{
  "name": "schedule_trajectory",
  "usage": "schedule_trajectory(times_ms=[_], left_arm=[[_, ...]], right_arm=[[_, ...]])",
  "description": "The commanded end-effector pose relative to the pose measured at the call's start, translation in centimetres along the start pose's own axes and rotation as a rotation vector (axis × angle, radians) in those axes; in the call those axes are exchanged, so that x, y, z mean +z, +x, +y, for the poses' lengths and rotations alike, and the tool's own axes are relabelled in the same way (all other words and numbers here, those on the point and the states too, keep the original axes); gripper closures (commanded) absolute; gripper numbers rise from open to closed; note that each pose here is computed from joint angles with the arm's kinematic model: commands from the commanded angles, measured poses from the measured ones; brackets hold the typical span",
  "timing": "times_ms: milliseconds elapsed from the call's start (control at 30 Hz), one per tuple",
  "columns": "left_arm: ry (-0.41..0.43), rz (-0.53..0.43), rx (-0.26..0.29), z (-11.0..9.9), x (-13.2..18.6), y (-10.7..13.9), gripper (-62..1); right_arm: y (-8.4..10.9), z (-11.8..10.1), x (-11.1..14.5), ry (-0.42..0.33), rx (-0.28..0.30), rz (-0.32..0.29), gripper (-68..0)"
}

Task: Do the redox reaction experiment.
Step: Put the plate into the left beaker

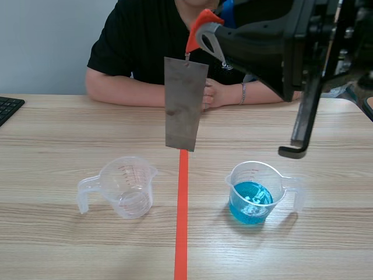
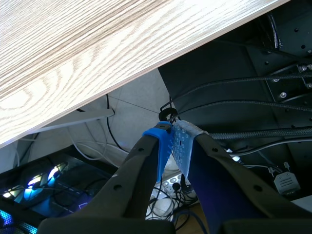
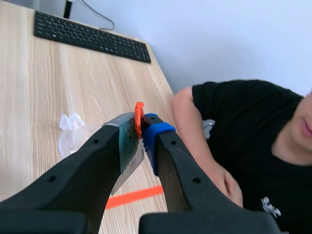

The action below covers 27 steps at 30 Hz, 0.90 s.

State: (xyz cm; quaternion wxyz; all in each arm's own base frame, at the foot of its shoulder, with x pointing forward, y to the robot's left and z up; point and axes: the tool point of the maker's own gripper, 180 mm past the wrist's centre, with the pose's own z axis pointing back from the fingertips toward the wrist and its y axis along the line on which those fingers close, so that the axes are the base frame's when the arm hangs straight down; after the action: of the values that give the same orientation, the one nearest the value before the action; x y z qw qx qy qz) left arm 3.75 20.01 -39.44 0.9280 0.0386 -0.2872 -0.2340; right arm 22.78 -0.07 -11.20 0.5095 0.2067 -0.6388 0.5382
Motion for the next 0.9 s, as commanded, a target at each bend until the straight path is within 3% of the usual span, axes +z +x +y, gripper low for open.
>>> schedule_trajectory(times_ms=[0, 167, 867], left_arm=[[0.001, -0.003, -0.001, 0.0, 0.2, 0.0, -4.6], [0.001, -0.003, -0.001, 0.0, 0.2, 0.0, -4.6], [0.002, 0.005, 0.019, 0.0, 0.2, -0.1, -4.7]], right_arm=[[0.4, -0.1, -0.4, 0.014, 0.006, -0.022, -1.6], [0.6, 0.2, -1.9, 0.047, -0.002, -0.051, -1.6], [0.1, 2.9, -7.5, 0.160, -0.071, -0.070, -1.6]])
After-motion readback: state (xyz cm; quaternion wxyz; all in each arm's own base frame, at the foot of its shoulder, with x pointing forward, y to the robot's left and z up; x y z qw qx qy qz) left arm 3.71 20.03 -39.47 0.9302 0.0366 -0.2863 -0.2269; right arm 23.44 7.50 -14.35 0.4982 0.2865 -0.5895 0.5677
